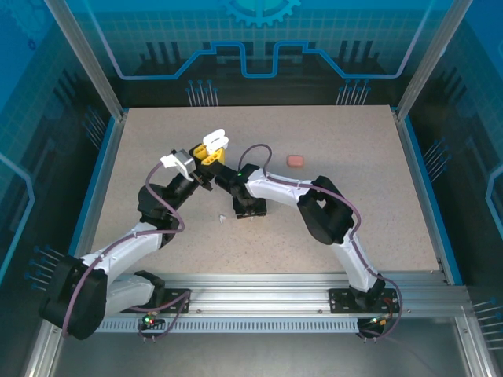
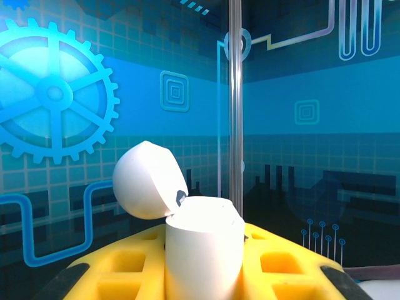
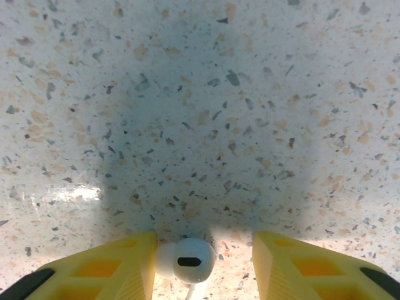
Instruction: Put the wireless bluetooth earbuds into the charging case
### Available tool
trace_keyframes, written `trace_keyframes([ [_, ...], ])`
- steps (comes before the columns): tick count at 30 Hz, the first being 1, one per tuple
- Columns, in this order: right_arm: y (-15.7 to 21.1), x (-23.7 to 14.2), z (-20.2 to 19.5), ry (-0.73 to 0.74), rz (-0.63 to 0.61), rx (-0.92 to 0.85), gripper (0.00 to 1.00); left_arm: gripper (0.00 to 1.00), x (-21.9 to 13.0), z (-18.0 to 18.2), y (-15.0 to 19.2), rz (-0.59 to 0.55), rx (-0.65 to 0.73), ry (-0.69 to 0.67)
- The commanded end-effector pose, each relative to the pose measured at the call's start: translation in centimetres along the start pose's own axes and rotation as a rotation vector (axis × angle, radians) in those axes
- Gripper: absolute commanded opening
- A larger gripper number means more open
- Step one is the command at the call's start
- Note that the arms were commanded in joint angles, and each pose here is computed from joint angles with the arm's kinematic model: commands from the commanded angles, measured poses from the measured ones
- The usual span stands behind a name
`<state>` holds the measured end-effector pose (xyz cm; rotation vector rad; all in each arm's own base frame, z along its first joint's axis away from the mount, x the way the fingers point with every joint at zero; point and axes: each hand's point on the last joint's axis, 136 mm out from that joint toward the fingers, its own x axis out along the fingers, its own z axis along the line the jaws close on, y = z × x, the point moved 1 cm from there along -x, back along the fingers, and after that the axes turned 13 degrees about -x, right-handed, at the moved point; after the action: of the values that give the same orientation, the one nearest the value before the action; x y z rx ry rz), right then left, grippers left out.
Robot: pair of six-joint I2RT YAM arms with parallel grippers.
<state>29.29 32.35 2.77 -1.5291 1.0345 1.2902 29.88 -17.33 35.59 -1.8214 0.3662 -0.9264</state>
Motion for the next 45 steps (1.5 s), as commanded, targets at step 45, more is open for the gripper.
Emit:
trace_keyframes([
  [45,-4.2,-24.0,-12.1,0.123,-0.763,-0.045,0.25,0.00,0.6,-4.0,-3.2,-0.042,0.084,0.193],
])
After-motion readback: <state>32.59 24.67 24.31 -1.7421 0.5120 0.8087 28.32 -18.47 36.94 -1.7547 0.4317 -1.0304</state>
